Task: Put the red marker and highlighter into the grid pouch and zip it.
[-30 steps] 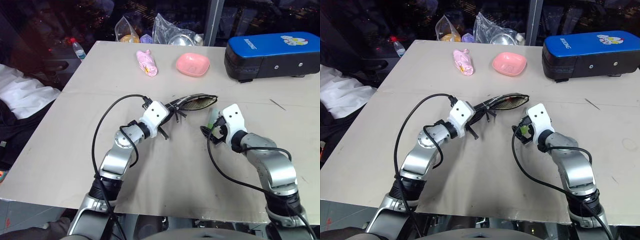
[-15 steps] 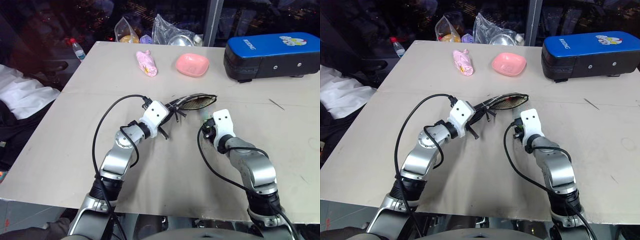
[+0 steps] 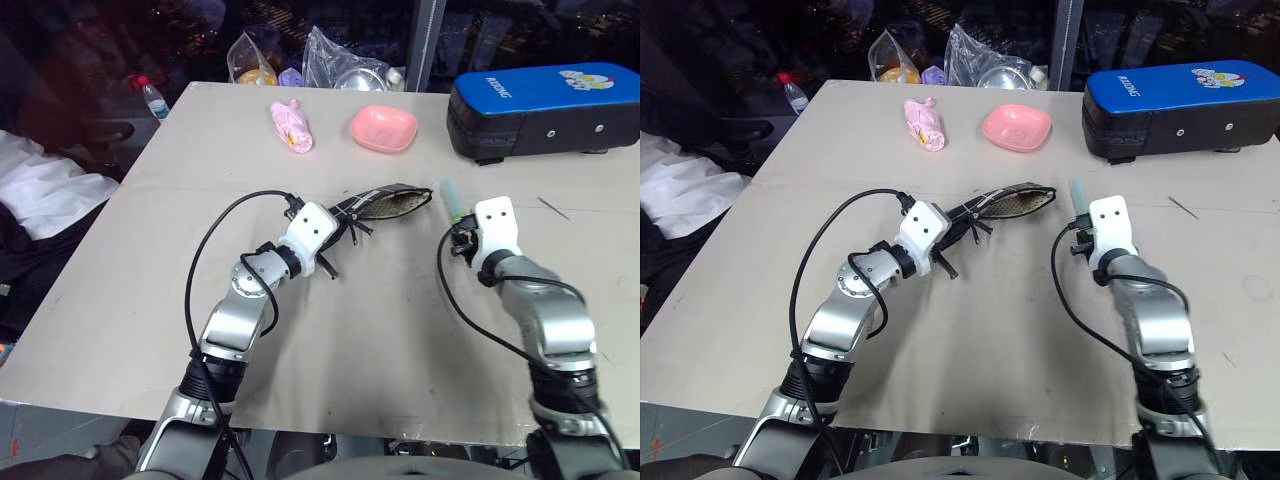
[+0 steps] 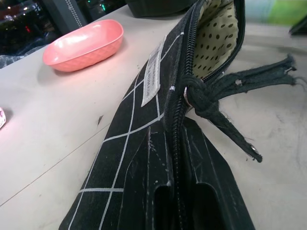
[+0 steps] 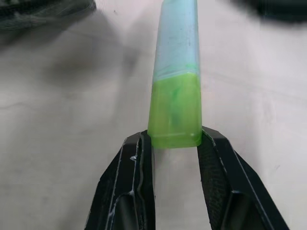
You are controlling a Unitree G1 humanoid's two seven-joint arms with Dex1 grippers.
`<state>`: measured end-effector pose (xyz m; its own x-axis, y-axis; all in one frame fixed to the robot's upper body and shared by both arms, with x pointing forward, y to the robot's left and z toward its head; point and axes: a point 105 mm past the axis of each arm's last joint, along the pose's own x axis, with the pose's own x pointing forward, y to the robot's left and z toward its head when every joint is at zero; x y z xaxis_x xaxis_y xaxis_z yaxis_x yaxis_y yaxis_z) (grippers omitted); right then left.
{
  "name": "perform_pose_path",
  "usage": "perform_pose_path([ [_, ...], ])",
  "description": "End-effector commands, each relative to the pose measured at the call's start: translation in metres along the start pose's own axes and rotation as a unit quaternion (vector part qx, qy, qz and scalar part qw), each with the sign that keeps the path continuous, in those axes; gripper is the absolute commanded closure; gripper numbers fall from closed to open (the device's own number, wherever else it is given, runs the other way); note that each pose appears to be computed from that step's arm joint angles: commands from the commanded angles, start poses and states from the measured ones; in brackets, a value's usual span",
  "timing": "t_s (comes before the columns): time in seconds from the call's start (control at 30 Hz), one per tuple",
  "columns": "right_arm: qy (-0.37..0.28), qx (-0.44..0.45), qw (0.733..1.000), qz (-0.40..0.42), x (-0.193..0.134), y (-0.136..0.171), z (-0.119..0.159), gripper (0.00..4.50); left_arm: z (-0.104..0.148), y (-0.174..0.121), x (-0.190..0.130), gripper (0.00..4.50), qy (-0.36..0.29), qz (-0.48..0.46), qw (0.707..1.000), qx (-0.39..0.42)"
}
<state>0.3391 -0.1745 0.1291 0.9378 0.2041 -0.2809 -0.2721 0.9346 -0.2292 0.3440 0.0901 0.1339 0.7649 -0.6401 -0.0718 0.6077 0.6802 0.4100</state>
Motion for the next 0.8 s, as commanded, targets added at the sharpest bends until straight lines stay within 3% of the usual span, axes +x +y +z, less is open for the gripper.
perform_pose_path([
  [0.03, -0.064, -0.056, 0.995, 0.051, -0.018, -0.007, 0.022, 3.81, 0.014, 0.003, -0.002, 4.50, -0.027, 0.005, 1.000, 0.012],
  [0.23, -0.090, -0.170, 0.975, 0.107, -0.036, -0.025, 0.024, 3.81, 0.015, 0.003, 0.000, 4.50, -0.030, -0.002, 0.999, 0.013],
  [0.37, -0.101, -0.262, 0.948, 0.149, -0.043, -0.026, 0.029, 3.81, 0.016, 0.001, 0.003, 4.50, -0.032, -0.010, 0.999, 0.015],
  [0.8, -0.145, -0.413, 0.874, 0.211, -0.034, -0.001, 0.044, 3.81, 0.020, 0.001, 0.006, 4.50, -0.037, -0.014, 0.999, 0.021],
])
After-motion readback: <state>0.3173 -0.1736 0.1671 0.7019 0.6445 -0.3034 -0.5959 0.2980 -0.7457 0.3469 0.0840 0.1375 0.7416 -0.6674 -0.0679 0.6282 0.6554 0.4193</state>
